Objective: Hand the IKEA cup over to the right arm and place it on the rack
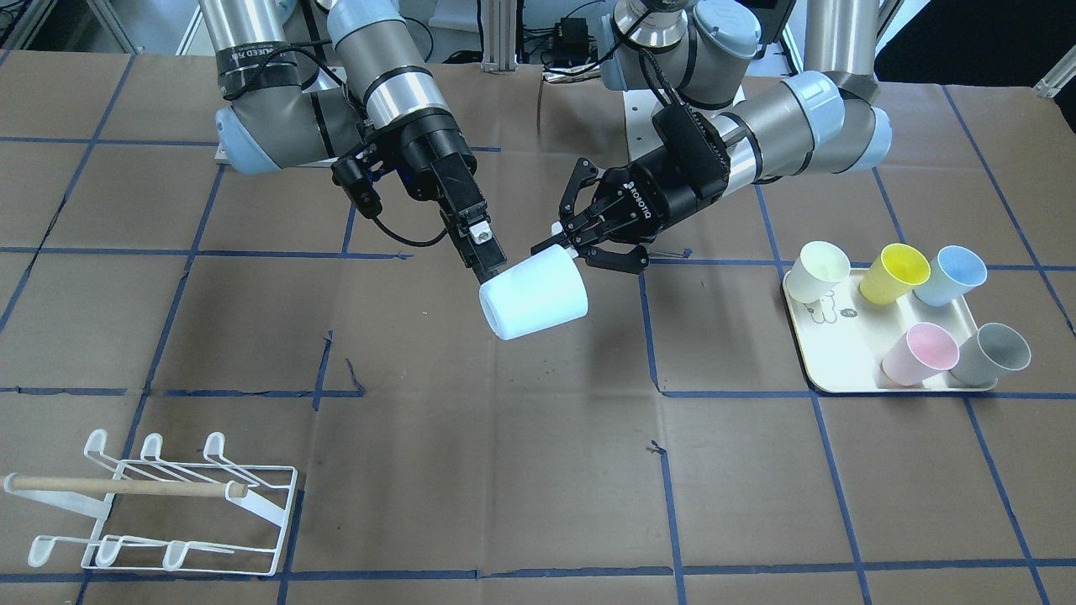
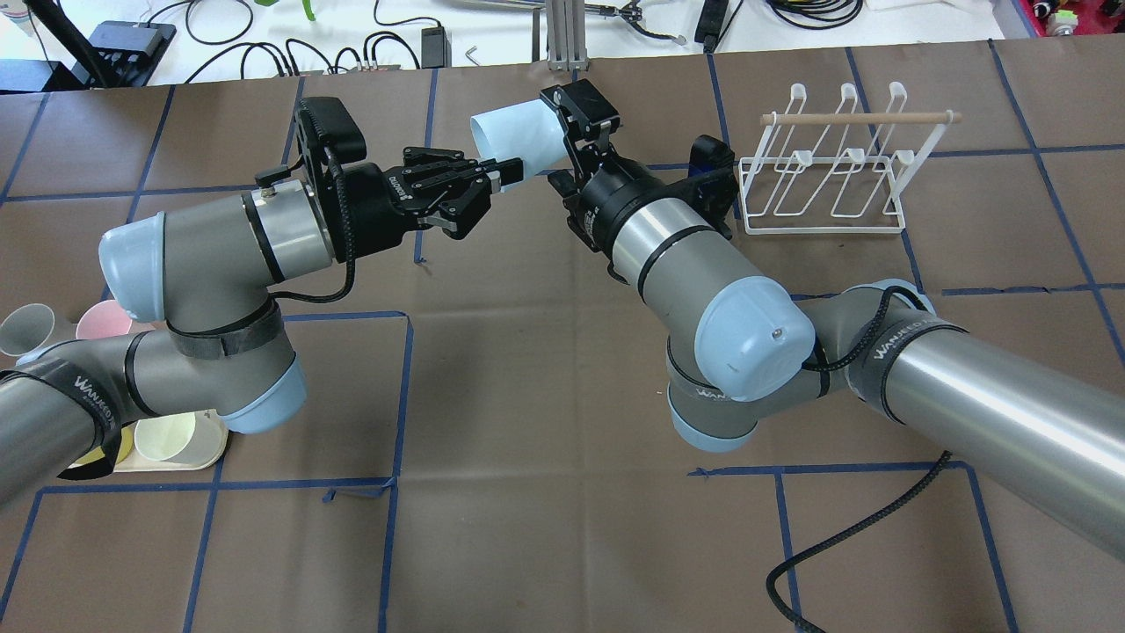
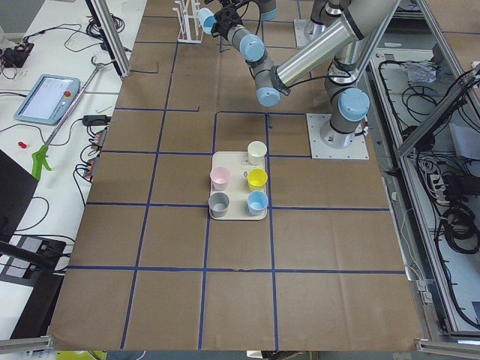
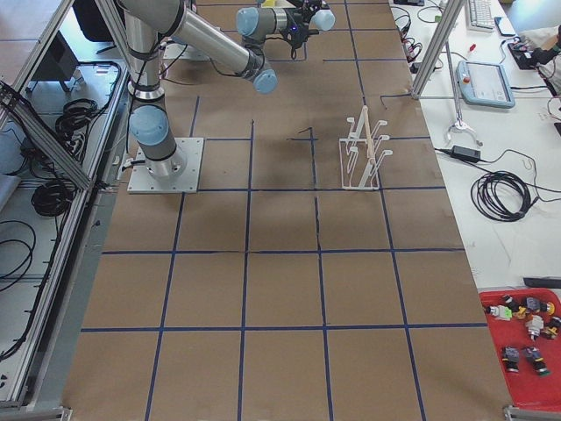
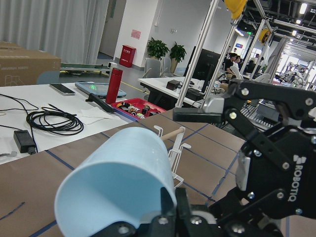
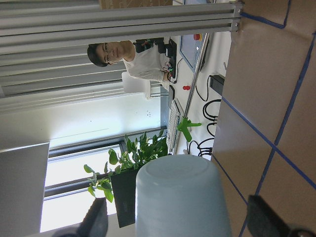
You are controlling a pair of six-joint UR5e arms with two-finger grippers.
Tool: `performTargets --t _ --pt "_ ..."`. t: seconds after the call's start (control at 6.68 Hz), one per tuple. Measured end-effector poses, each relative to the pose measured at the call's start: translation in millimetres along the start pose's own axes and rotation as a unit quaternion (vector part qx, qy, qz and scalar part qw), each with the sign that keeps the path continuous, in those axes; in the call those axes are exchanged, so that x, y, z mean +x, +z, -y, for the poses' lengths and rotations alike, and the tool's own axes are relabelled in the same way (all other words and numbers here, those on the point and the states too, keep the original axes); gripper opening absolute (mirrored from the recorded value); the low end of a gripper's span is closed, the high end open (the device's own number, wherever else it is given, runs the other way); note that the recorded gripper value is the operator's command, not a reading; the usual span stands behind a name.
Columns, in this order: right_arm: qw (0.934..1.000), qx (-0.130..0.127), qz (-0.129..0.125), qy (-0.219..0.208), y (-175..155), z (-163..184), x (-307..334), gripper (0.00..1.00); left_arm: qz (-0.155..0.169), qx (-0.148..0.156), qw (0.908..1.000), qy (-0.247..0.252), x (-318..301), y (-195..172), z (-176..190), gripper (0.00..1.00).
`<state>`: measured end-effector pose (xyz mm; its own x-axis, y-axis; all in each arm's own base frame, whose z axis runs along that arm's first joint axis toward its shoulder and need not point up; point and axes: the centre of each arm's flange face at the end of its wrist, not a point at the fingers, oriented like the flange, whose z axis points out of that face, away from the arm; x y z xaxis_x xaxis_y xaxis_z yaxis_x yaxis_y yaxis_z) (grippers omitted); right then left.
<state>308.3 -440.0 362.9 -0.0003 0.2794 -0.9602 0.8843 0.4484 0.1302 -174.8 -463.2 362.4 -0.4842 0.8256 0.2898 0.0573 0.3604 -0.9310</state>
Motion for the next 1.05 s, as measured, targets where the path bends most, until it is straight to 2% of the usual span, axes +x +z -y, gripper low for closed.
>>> performTargets --t 0.45,0.6,0.75,1.05 --pt "1.0000 -0.001 0.001 0.000 20.5 3.2 -0.4 0.99 0.000 0.000 1.0000 0.000 0.0 0.0 0.0 0.08" --pt "1.0000 -0.002 0.001 0.000 25.7 4.0 -0.2 0.93 0.000 0.000 1.0000 0.000 0.0 0.0 0.0 0.09" --pt "1.0000 -0.002 0.001 0.000 28.5 4.2 0.1 0.75 0.000 0.000 1.0000 0.000 0.0 0.0 0.0 0.09" --pt "1.0000 -0.006 0.000 -0.002 29.4 1.3 1.0 0.56 0.000 0.000 1.0000 0.000 0.3 -0.2 0.4 0.09"
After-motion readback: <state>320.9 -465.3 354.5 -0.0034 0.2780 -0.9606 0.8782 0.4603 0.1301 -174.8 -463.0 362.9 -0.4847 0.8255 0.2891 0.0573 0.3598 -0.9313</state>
